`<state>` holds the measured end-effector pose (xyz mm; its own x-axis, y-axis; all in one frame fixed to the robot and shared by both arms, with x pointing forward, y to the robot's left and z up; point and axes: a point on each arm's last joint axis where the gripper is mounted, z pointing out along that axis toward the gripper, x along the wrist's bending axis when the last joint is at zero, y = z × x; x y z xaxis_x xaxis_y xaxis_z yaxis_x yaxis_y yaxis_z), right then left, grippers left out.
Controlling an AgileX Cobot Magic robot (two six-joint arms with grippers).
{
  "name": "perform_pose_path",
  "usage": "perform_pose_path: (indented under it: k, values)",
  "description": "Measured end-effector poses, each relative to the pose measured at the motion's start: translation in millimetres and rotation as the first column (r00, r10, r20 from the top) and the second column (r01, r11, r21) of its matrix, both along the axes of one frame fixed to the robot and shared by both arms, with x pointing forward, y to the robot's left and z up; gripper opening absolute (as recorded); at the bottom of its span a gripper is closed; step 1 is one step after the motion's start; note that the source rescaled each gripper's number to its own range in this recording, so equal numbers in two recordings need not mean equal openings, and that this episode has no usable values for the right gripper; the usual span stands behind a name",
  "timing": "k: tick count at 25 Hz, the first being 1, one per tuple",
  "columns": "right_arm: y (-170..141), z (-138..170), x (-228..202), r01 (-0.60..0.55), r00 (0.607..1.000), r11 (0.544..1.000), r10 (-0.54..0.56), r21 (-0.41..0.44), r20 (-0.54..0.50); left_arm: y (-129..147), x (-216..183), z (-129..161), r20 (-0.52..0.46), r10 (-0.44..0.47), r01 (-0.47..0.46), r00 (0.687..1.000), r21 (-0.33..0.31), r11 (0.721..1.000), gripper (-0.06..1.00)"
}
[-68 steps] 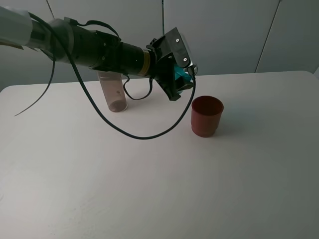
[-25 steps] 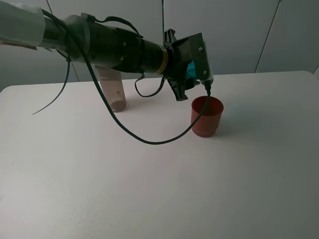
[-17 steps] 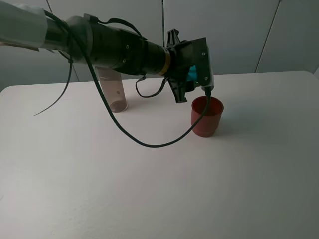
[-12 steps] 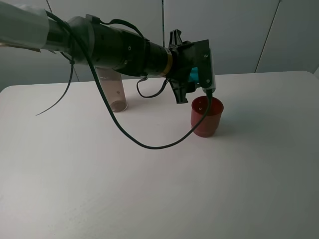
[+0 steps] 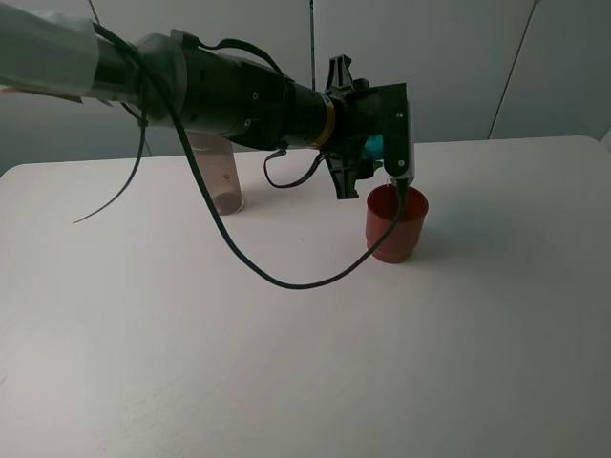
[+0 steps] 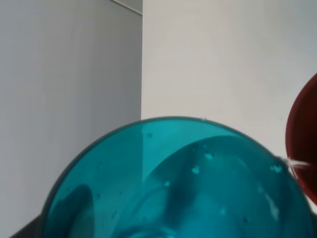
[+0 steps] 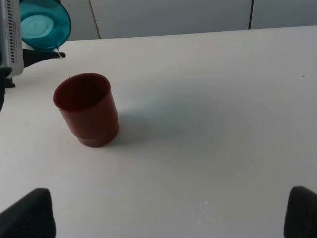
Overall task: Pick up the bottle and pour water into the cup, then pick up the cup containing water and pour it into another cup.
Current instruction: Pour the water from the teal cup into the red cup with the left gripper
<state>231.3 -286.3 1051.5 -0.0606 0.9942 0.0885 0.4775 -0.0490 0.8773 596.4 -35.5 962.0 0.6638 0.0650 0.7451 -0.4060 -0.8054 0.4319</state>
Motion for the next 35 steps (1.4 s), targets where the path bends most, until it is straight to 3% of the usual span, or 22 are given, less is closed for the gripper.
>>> perform_pose_path:
  k: [35]
  values:
    - [0.0, 0.0, 0.0, 0.000, 1.000, 1.000, 0.000, 0.000, 0.000, -10.3, -9.9, 0.6, 0.167, -0.111, 0.078, 0.980, 0.195, 0.978, 0.07]
